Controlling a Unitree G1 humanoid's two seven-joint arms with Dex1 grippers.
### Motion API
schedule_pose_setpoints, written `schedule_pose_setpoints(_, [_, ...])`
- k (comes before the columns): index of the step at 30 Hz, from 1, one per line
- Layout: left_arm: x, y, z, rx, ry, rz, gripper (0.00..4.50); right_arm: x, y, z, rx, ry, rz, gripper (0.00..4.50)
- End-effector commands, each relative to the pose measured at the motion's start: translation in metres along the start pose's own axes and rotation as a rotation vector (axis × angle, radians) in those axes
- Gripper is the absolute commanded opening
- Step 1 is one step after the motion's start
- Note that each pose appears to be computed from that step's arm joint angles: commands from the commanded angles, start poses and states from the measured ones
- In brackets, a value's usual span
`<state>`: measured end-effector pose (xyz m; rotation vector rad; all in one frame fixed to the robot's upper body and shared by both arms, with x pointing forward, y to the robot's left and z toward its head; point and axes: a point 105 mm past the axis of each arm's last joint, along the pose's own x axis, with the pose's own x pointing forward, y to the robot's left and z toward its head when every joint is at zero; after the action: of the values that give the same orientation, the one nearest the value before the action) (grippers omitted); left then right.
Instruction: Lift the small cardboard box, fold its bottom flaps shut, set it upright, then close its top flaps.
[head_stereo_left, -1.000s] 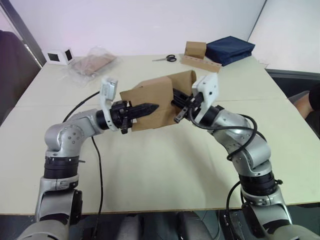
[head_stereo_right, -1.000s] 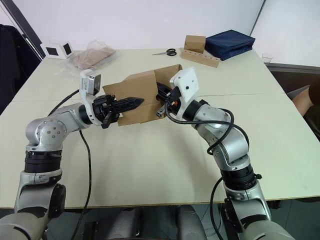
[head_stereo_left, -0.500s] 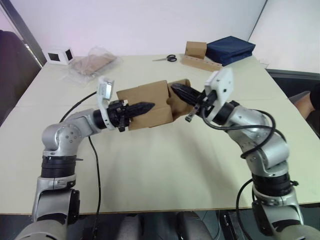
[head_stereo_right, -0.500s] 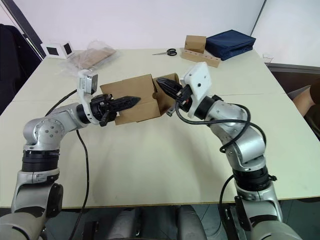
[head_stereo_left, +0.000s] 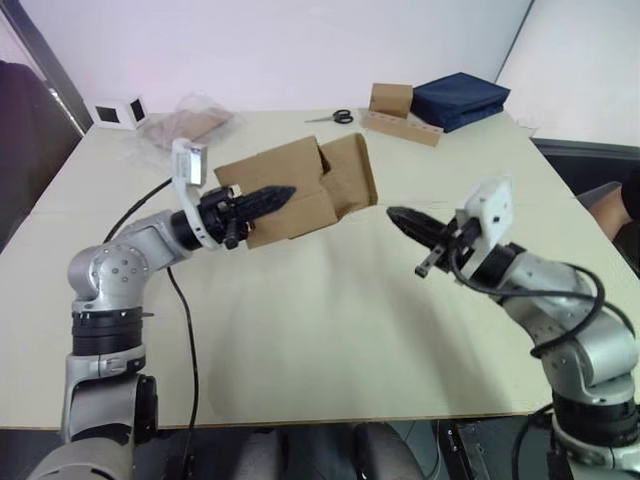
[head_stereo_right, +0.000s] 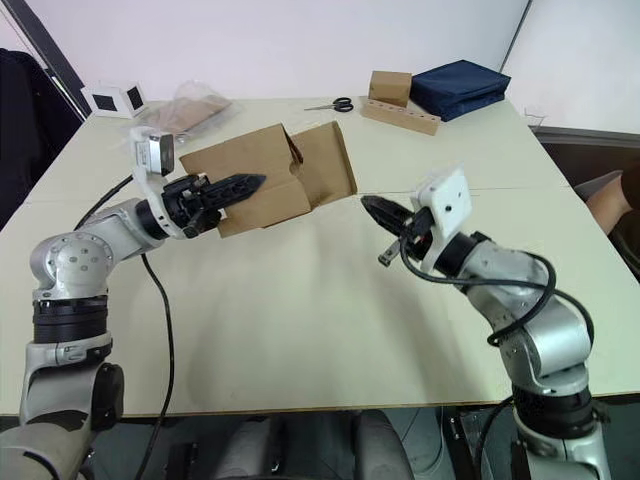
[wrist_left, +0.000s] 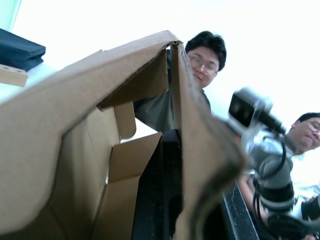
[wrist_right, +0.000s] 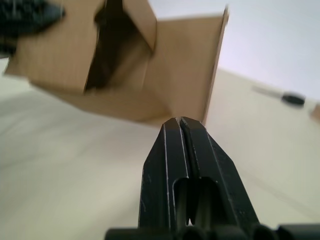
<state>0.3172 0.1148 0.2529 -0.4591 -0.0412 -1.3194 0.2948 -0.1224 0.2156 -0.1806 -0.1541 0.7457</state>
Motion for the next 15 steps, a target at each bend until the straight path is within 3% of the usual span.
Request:
schedule_pose_setpoints(1, [0.006,-0.016,0.015,0.043,-0.034,-0.058,0.01,0.005,0.006,0.013,-0.02,-0.074,-0.008,0.0])
schedule_pose_setpoints(8, [0.011,-0.024,0.007,0.014,-0.019,-0.086,0.01,0.024,0.018,0.018,-0.005,-0.121,0.031,0.0])
schedule_pose_setpoints(15, [0.02,-0.026,0.0,-0.019,-0.013,-0.109,0.01,0.043,0.055,0.028,0.016,-0.155,0.194,0.0])
